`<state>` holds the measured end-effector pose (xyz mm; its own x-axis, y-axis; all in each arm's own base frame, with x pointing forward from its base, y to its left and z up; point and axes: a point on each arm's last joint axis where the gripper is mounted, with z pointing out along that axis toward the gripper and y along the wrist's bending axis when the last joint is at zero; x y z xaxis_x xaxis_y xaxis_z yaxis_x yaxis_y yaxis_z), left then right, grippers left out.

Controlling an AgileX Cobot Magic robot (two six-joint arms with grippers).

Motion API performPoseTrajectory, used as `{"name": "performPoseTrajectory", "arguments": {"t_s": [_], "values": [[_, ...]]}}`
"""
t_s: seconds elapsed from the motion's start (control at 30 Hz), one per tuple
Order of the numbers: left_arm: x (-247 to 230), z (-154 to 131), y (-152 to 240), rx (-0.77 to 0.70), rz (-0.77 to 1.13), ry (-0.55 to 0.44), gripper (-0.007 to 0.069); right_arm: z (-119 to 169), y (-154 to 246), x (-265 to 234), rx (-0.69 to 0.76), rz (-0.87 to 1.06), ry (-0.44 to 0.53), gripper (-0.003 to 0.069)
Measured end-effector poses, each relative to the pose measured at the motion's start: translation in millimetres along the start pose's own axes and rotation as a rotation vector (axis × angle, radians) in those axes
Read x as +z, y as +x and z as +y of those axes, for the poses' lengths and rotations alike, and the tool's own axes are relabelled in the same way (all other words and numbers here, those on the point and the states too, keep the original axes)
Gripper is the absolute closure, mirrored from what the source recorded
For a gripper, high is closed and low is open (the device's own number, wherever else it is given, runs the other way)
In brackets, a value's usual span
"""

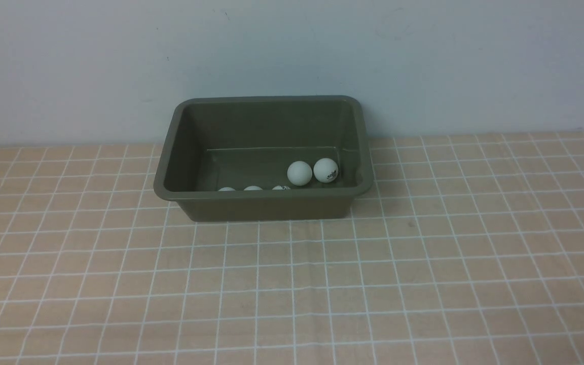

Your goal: Put the table tennis balls into the box on the light coffee tablecloth.

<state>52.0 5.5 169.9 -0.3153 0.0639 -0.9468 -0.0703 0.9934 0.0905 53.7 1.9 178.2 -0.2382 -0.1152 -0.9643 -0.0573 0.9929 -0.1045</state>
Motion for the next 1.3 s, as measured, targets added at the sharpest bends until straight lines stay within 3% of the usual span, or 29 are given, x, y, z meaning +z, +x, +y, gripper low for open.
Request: {"name": "performPoseTrajectory", "arguments": {"t_s": [1.3], "values": [[0.0, 0.0, 0.0, 0.000, 0.000, 0.000, 0.0401, -1.2, -0.1, 0.1, -0.030, -0.003, 0.014, 0.0196]]}}
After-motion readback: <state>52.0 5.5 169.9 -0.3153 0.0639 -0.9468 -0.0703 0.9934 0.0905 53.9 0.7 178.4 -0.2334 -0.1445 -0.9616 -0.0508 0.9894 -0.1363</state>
